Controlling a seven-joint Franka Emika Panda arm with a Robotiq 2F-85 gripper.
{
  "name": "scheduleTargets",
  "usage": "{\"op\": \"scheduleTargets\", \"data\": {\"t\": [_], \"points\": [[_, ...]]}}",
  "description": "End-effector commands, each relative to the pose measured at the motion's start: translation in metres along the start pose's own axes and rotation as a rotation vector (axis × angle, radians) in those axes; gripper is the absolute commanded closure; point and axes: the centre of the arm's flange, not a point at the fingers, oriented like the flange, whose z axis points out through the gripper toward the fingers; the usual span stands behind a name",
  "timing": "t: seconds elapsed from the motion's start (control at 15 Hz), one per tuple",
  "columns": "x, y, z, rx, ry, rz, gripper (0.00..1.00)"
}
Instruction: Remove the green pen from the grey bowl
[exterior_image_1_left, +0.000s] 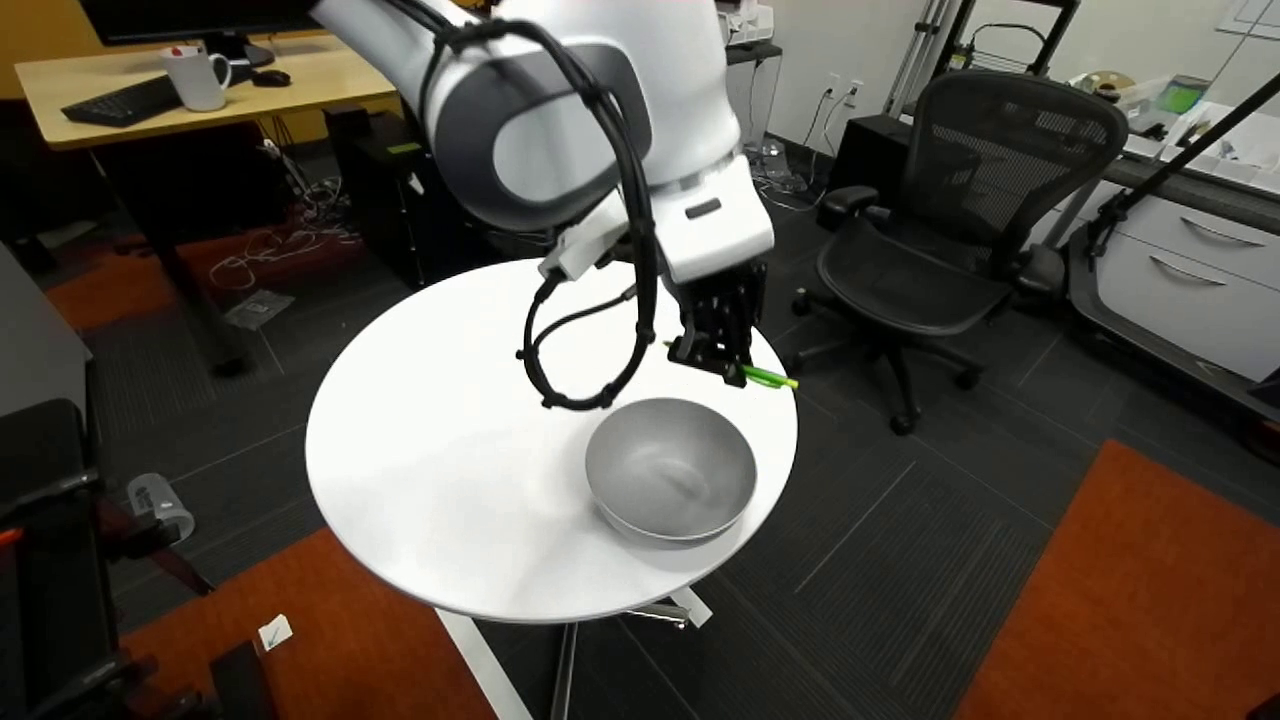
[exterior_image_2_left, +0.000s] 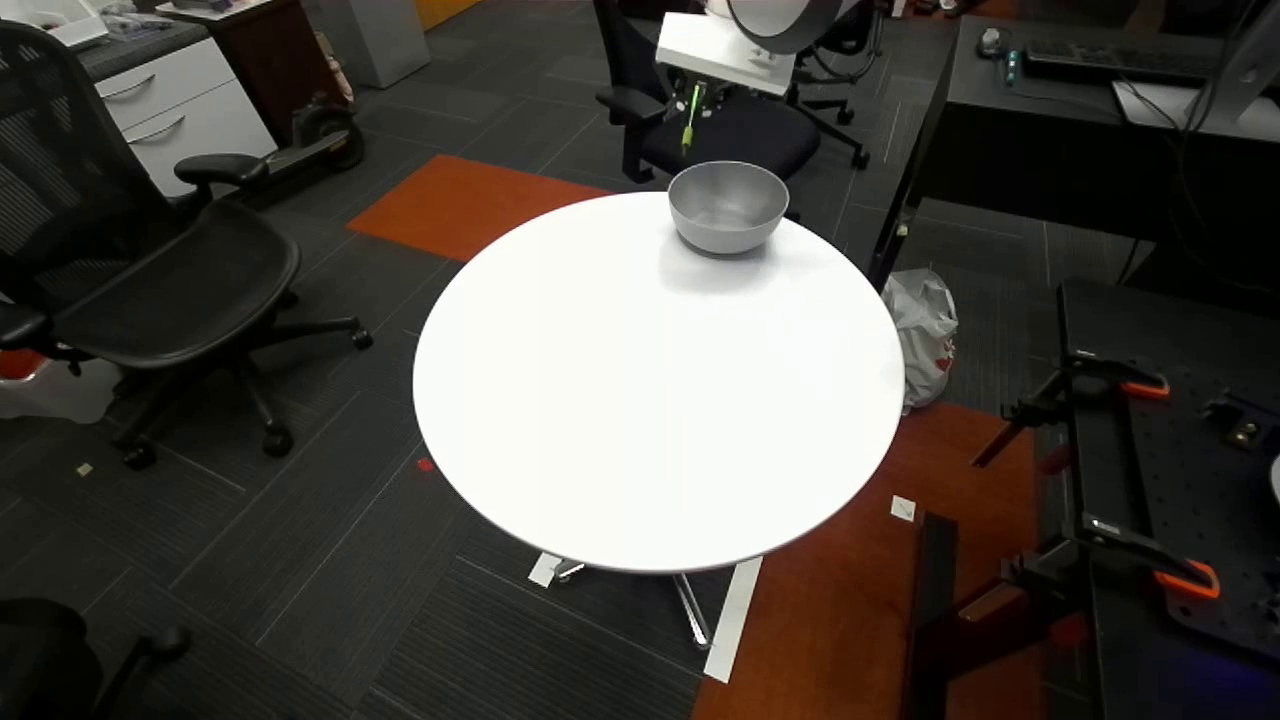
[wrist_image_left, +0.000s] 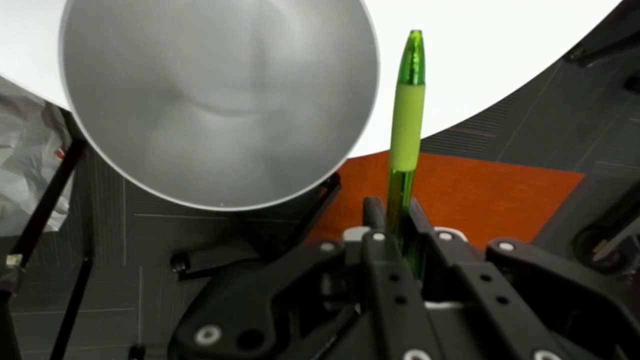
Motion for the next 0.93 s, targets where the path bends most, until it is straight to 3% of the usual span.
{"op": "scheduleTargets", "data": {"t": [0.0,0.33,0.53,0.87], "points": [[-0.035,0.011,-0.075,0.091,0.025,-0.072,0.97],[-0.115,0.022,-0.127,0.185,-0.006,-0.207,0.97],[-0.168,0.040,-0.154,0.202,-0.086,-0.352,0.97],[-0.228,0.064,-0.184,0.198,-0.216,-0.580,0.97]]}}
